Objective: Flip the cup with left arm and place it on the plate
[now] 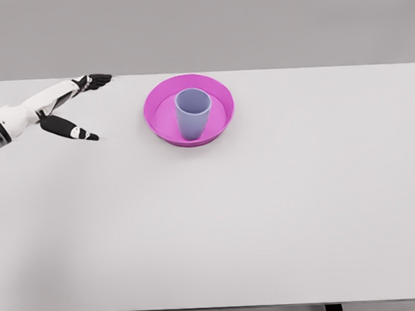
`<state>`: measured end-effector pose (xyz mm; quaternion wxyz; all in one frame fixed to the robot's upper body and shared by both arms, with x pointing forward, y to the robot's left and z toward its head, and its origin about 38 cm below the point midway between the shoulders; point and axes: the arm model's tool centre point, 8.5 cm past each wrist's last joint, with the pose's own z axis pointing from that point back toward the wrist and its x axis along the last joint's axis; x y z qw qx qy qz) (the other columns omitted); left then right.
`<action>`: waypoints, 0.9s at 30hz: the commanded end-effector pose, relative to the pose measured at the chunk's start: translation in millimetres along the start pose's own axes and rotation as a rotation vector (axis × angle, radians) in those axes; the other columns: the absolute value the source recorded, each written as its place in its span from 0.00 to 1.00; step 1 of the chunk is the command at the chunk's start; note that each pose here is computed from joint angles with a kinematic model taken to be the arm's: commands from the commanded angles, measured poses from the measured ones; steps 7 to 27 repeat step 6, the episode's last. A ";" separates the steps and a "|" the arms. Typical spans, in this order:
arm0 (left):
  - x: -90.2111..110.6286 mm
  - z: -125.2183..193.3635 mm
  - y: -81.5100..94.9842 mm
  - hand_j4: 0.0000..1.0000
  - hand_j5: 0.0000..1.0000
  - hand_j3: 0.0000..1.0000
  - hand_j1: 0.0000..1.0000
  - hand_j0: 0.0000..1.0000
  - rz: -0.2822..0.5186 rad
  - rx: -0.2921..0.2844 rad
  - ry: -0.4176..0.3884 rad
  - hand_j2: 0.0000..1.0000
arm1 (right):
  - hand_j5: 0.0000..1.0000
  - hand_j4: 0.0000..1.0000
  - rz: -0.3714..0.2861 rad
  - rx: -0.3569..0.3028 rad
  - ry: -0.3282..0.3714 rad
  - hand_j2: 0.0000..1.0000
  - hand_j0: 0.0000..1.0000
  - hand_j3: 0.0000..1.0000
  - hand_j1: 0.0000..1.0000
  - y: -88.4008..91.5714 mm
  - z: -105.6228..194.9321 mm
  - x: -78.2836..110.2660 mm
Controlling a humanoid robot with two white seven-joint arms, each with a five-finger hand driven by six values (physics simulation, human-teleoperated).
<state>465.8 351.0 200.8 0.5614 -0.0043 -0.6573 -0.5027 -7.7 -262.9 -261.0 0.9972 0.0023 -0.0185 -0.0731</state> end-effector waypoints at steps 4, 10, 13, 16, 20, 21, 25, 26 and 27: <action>-3.3 14.2 11.2 1.00 1.00 1.00 1.00 1.00 -0.012 0.015 0.030 1.00 | 1.00 1.00 -0.001 0.000 -0.001 1.00 1.00 1.00 1.00 0.0 0.0 0.2; -3.3 14.3 11.2 1.00 1.00 1.00 1.00 1.00 -0.010 0.015 0.029 1.00 | 1.00 1.00 0.000 0.000 -0.001 1.00 1.00 1.00 1.00 0.0 0.0 0.2; -3.3 14.3 11.2 1.00 1.00 1.00 1.00 1.00 -0.010 0.015 0.029 1.00 | 1.00 1.00 0.000 0.000 -0.001 1.00 1.00 1.00 1.00 0.0 0.0 0.2; -3.3 14.3 11.2 1.00 1.00 1.00 1.00 1.00 -0.010 0.015 0.029 1.00 | 1.00 1.00 0.000 0.000 -0.001 1.00 1.00 1.00 1.00 0.0 0.0 0.2; -3.3 14.3 11.2 1.00 1.00 1.00 1.00 1.00 -0.010 0.015 0.029 1.00 | 1.00 1.00 0.000 0.000 -0.001 1.00 1.00 1.00 1.00 0.0 0.0 0.2; -3.3 14.3 11.2 1.00 1.00 1.00 1.00 1.00 -0.010 0.015 0.029 1.00 | 1.00 1.00 0.000 0.000 -0.001 1.00 1.00 1.00 1.00 0.0 0.0 0.2; -3.3 14.3 11.2 1.00 1.00 1.00 1.00 1.00 -0.010 0.015 0.029 1.00 | 1.00 1.00 0.000 0.000 -0.001 1.00 1.00 1.00 1.00 0.0 0.0 0.2; -3.3 14.3 11.2 1.00 1.00 1.00 1.00 1.00 -0.010 0.015 0.029 1.00 | 1.00 1.00 0.000 0.000 -0.001 1.00 1.00 1.00 1.00 0.0 0.0 0.2; -3.3 14.3 11.2 1.00 1.00 1.00 1.00 1.00 -0.010 0.015 0.029 1.00 | 1.00 1.00 0.000 0.000 -0.001 1.00 1.00 1.00 1.00 0.0 0.0 0.2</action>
